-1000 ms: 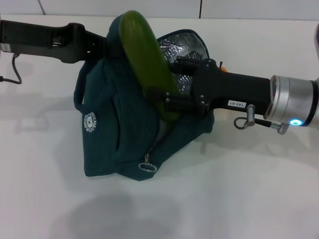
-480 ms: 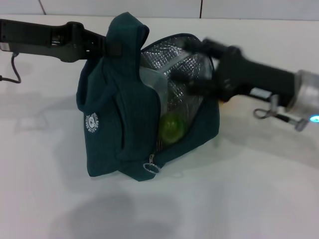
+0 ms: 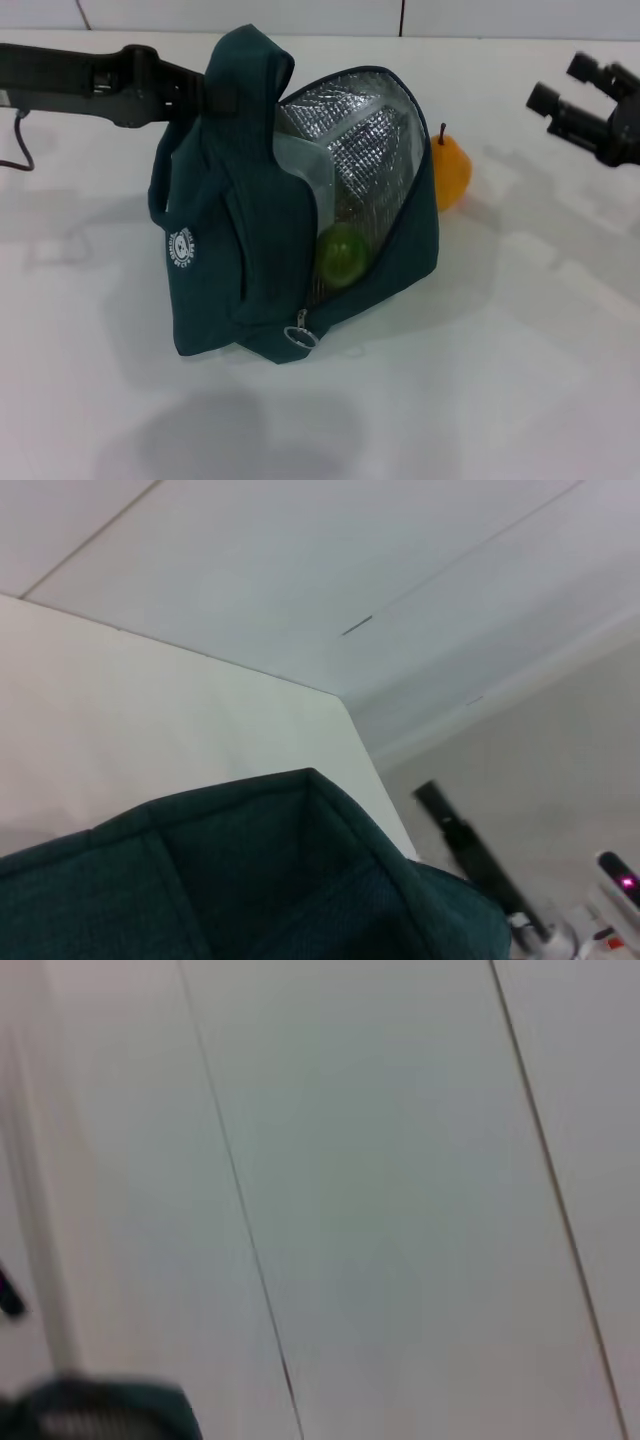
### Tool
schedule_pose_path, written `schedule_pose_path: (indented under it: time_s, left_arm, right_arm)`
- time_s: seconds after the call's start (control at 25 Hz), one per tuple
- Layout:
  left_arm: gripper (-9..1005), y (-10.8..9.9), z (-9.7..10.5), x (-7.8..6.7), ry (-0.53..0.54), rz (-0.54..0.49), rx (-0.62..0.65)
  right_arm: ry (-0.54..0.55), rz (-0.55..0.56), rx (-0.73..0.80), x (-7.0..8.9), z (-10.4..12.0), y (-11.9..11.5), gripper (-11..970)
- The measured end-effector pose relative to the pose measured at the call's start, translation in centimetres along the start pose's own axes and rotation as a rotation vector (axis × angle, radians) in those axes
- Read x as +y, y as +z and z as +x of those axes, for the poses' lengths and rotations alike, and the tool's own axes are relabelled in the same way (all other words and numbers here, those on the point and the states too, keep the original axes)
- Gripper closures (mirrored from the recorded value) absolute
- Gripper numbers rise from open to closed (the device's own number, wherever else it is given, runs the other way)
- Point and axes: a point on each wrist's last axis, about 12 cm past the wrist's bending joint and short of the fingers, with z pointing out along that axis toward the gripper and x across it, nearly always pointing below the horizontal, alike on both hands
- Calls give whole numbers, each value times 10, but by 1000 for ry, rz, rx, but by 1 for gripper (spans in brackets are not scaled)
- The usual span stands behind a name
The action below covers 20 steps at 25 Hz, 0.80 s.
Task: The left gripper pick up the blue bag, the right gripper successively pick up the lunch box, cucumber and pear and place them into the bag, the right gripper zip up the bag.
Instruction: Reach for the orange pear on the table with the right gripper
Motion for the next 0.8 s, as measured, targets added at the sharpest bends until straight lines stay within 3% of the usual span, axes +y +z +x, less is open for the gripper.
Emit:
schedule_pose_path:
  time_s: [0.12,0.36,0.8]
  left_arm:
    - [951,1,0,0,-3,3,1]
    - [951,1,2,1,-9,5,0]
    - [951,4,0,0,-7,9,0]
  right_arm:
    - [-22,26,84,-3,9,5,122]
    - [-126,44,202,0,21,36,128]
    - [-205,0,239,3,14,70,141]
